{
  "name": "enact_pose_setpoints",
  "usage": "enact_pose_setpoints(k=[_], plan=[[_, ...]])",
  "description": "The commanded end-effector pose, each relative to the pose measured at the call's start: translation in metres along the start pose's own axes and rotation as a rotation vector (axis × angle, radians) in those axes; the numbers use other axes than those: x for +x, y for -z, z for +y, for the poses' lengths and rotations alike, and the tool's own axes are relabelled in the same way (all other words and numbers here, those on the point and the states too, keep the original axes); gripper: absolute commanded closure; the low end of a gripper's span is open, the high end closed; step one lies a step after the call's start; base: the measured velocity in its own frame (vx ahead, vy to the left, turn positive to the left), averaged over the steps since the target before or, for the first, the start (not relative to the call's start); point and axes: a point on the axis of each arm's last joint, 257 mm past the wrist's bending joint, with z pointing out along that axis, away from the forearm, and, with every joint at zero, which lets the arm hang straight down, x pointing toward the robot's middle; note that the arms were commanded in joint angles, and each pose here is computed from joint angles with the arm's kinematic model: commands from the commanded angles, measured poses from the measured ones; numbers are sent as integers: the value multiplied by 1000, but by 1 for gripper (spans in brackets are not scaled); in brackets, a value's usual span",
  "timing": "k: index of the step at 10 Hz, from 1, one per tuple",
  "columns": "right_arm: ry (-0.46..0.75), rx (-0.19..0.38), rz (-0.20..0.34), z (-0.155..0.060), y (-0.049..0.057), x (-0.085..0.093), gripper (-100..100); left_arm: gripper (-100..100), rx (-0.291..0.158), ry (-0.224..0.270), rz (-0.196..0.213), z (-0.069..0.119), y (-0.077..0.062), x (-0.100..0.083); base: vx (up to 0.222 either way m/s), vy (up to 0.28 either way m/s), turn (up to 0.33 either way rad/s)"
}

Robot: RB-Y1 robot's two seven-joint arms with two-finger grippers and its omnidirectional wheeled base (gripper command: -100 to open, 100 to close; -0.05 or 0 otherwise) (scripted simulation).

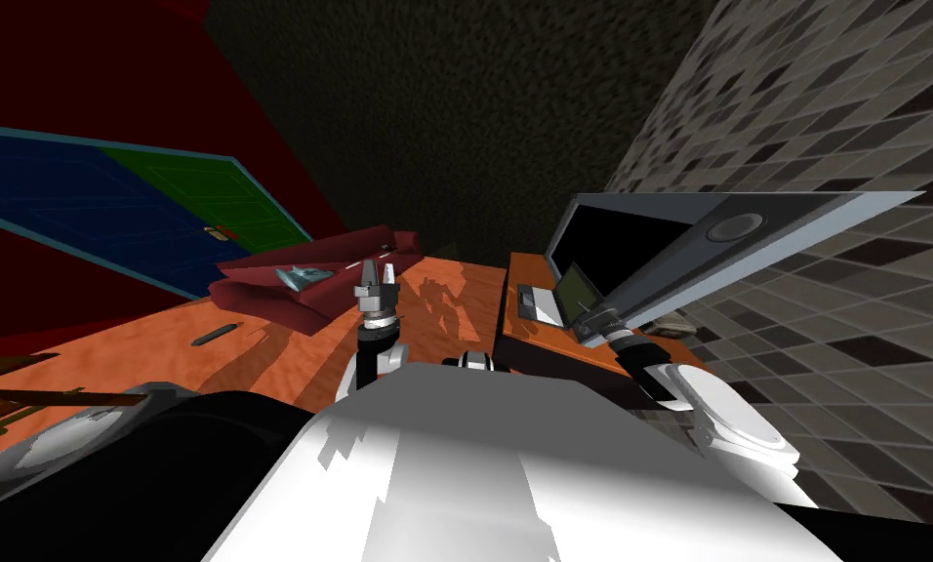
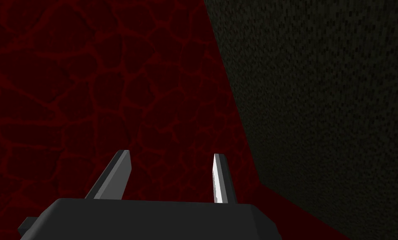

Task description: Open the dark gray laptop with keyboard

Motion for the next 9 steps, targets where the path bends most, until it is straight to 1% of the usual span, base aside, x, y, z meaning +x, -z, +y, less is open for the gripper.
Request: enact_pose_setpoints(k=[1,2,3,4,5,6,7,9], plan=[[112,4,87,-10,3,37,100,0,0,0,0,0,0,0,-124,142,246],[112,4,87,-10,3,37,100,0,0,0,0,0,0,0,-80,109,146],[183,6,140,-19,7,58,100,0,0,0,0,0,0,0,-85,135,260],[219,7,166,-25,9,68,100,0,0,0,0,0,0,0,-95,152,299],[191,6,146,-22,7,60,100,0,0,0,0,0,0,0,-37,65,46],[161,31,138,-26,2,56,-100,0,0,-1,0,0,0,0,-35,-80,-11],[149,39,135,-26,0,55,-100,0,0,-1,0,0,0,0,-48,-152,25],[100,70,118,-30,-7,48,-100,0,-1,-1,0,0,0,0,-22,-179,8]])
